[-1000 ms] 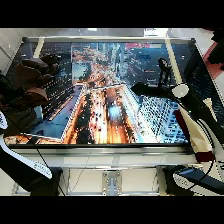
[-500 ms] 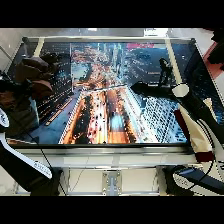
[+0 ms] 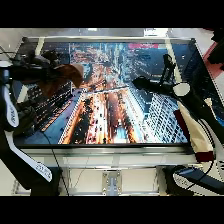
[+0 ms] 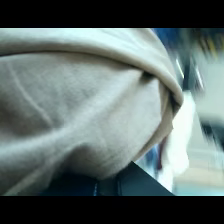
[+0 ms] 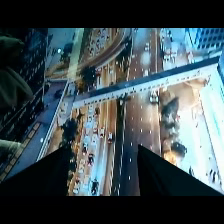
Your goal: Fold the shirts.
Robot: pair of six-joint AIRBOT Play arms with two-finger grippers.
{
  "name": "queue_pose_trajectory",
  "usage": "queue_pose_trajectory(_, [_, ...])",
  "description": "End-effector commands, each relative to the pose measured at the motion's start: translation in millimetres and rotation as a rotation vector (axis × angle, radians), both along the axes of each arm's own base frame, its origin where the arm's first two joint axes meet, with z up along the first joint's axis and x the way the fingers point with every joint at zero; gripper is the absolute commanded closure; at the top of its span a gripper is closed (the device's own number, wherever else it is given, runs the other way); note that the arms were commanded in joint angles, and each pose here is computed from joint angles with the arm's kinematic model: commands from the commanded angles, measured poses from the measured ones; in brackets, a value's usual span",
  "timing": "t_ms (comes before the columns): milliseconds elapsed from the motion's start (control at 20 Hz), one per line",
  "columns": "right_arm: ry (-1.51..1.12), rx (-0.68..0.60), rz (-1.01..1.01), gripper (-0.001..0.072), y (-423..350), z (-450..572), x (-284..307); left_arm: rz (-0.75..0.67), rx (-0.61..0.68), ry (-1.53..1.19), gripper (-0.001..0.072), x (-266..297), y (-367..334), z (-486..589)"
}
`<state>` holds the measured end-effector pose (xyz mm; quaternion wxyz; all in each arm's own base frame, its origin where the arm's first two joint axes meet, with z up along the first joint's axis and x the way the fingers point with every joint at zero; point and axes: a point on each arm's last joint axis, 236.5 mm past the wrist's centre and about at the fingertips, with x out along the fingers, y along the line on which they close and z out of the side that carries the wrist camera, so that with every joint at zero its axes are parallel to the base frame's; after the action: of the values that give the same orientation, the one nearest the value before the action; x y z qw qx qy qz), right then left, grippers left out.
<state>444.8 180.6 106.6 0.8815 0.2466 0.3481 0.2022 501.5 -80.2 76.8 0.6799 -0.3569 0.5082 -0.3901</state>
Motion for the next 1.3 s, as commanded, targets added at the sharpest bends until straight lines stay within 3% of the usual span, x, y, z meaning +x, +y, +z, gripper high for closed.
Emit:
queue_pose_trajectory(0, [-0.085, -0.005, -0.066, 0.0229, -22, 27, 21, -0.303, -0.048, -0.055, 0.0695, -44, -125, 15])
queue_pose_trajectory(200, [-0.115, -0.003, -0.125, 0.0229, -60, 52, 34, -0.454, 0.198, -0.161, 0.0695, -77, -248, -37])
queue_pose_trajectory(300, [-0.102, -0.005, -0.147, 0.0229, -78, 53, 36, -0.522, 0.263, -0.212, 0.0694, -102, -292, -49])
queue_pose_trajectory(350, [-0.084, -0.006, -0.152, 0.0229, -85, 50, 35, -0.553, 0.259, -0.227, 0.0643, -115, -310, -49])
queue_pose_trajectory(400, [-0.062, -0.010, -0.151, 0.0229, -91, 46, 32, -0.571, 0.253, -0.249, 0.0343, -124, -325, -47])
queue_pose_trajectory(450, [-0.040, -0.017, -0.149, 0.0228, -97, 41, 29, -0.580, 0.248, -0.283, -0.0013, -126, -334, -41])
queue_pose_trajectory(600, [0.000, -0.087, -0.080, 0.0229, -105, 26, 16, -0.512, 0.269, -0.407, -0.0009, -91, -326, -11])
queue_pose_trajectory(700, [0.027, -0.156, -0.049, 0.0229, -110, 15, 9, -0.423, 0.363, -0.510, -0.0008, -47, -293, 8])
queue_pose_trajectory(800, [0.042, -0.208, -0.040, 0.0230, -116, 7, 5, -0.239, 0.510, -0.516, -0.0006, 5, -237, 7])
queue_pose_trajectory(950, [0.054, -0.222, -0.030, 0.0229, -117, 4, 3, 0.100, 0.748, -0.309, 0.0004, 59, -126, -33])
queue_pose_trajectory(1000, [0.056, -0.221, -0.028, 0.0229, -116, 3, 2, 0.165, 0.756, -0.256, 0.0005, 66, -104, -45])
queue_pose_trajectory(1250, [0.055, -0.211, -0.027, 0.0229, -114, 5, 2, 0.210, 0.603, -0.145, 0.0006, 83, -88, -94])
